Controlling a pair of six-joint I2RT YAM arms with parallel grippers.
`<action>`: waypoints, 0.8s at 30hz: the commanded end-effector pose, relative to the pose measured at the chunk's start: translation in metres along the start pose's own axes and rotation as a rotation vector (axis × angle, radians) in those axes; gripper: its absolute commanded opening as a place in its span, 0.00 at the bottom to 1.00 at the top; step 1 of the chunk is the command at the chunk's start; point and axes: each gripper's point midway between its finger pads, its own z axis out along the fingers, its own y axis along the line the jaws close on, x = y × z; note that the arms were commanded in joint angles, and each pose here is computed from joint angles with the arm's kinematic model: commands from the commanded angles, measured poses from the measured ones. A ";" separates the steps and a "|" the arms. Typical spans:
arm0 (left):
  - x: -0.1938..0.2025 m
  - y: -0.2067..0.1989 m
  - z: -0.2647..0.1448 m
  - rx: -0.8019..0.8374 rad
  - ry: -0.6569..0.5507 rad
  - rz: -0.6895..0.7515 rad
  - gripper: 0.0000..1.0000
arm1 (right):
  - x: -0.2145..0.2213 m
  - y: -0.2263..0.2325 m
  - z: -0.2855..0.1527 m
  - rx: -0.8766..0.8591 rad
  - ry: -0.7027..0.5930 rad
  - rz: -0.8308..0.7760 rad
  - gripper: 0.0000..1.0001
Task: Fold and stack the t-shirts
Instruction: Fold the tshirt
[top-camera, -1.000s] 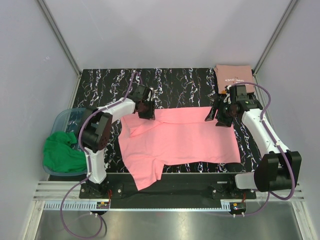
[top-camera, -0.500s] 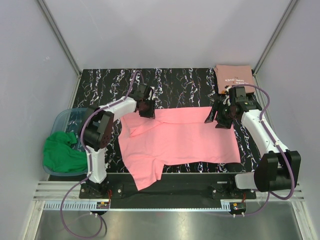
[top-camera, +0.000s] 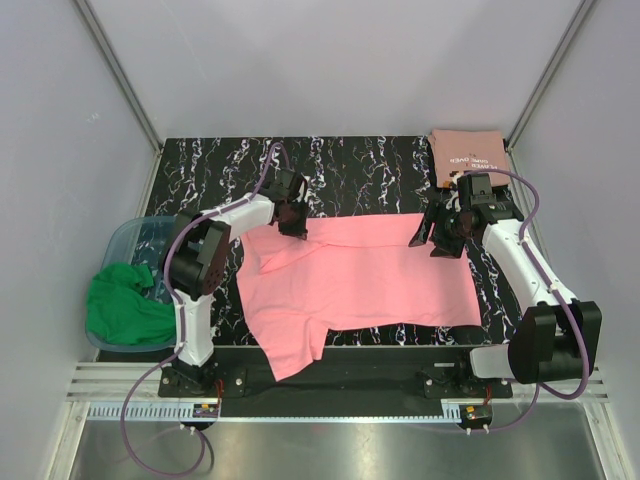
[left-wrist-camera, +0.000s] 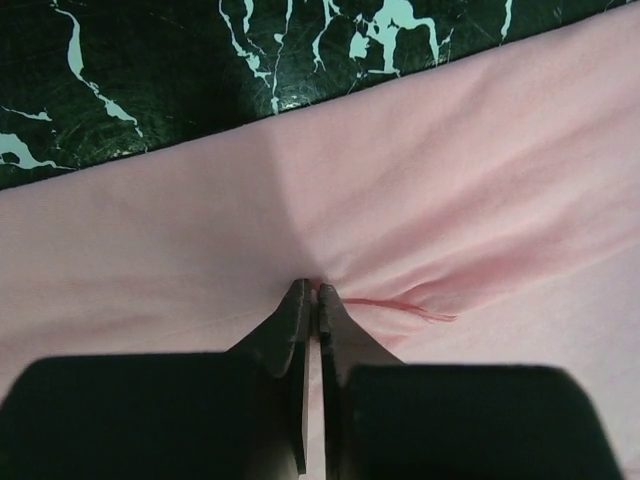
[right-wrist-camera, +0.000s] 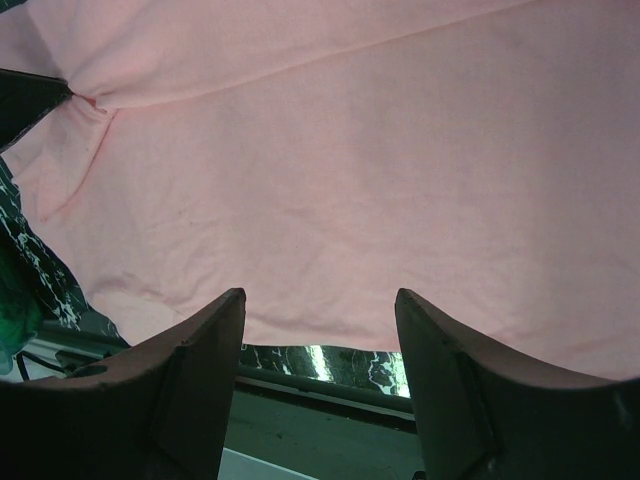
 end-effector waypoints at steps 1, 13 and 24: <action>-0.016 -0.011 -0.014 0.027 -0.043 0.011 0.01 | -0.004 0.008 -0.002 -0.044 -0.020 -0.021 0.69; 0.003 -0.026 -0.051 0.035 -0.060 -0.055 0.00 | 0.000 0.006 0.004 -0.047 -0.004 -0.007 0.69; 0.033 -0.042 -0.056 0.092 -0.004 -0.097 0.09 | 0.006 0.003 0.005 -0.044 0.002 -0.011 0.69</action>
